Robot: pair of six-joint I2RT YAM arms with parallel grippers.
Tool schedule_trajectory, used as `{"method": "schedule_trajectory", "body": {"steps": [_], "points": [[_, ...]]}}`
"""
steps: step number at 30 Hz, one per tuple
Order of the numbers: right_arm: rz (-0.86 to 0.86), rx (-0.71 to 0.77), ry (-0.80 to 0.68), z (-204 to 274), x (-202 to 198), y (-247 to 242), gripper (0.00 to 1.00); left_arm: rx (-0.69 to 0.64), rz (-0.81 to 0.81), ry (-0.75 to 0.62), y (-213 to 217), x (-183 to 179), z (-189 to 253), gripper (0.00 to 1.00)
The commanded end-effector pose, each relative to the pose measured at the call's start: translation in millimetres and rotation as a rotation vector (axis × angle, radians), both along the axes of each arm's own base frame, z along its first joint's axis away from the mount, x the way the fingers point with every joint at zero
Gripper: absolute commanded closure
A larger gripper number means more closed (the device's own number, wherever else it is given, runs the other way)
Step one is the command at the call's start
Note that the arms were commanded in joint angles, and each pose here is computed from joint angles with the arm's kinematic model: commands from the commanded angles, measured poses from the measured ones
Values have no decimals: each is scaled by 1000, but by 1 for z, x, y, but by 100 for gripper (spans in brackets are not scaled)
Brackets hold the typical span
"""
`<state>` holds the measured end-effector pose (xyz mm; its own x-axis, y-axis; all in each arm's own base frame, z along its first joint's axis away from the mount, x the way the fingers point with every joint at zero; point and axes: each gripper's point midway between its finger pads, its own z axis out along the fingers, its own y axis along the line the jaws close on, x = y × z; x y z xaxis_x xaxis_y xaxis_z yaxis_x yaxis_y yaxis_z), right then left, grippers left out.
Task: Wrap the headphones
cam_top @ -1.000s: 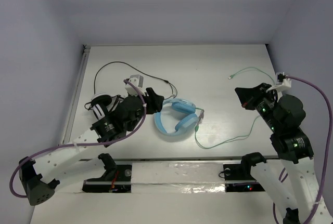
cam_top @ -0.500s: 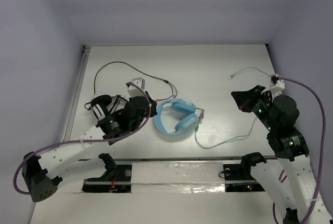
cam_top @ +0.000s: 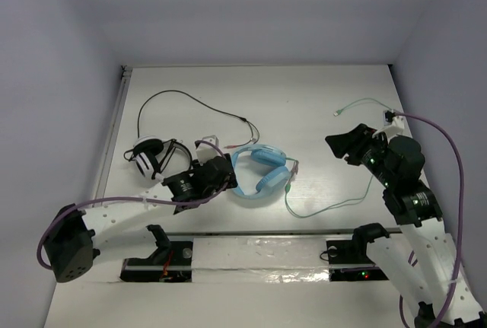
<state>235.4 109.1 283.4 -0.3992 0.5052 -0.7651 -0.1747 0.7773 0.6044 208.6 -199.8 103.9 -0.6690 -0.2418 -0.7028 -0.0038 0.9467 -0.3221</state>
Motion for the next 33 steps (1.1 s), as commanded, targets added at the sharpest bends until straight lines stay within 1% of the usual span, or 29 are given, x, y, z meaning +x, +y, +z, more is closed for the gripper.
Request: {"method": "schedule_trajectory", "body": {"steps": [1, 2, 3, 5, 9, 14, 22, 25, 27, 28, 30, 32, 33], "points": [[36, 8, -67, 13, 5, 6, 38, -15, 34, 30, -5, 0, -12, 41], [38, 10, -66, 11, 6, 7, 35, 9, 30, 52, -5, -1, -24, 37], [44, 11, -67, 10, 5, 8, 34, -2, 13, 46, -12, 1, -27, 36], [55, 8, -53, 4, 7, 10, 33, 30, 24, 71, -13, 2, -40, 35], [83, 4, -33, -4, 7, 14, 33, 62, 51, 78, -16, 10, -49, 34], [95, 11, -27, -8, 9, 17, 33, 75, 61, 69, -25, 19, -56, 35], [110, 21, -12, -15, 12, 21, 33, 113, 82, 69, -26, 28, -74, 39], [112, 20, -10, -17, 11, 21, 34, 125, 91, 58, -24, 33, -76, 46], [111, 22, -14, -17, 12, 21, 34, 130, 90, 54, -24, 35, -78, 47], [113, 22, -11, -17, 12, 22, 34, 134, 88, 52, -24, 35, -79, 54], [114, 22, -9, -16, 14, 22, 34, 152, 92, 60, -21, 34, -86, 57], [120, 23, -12, -15, 14, 23, 35, 163, 103, 60, -16, 36, -89, 74], [121, 26, -6, -18, 15, 24, 35, 158, 109, 36, -17, 40, -86, 84]]}}
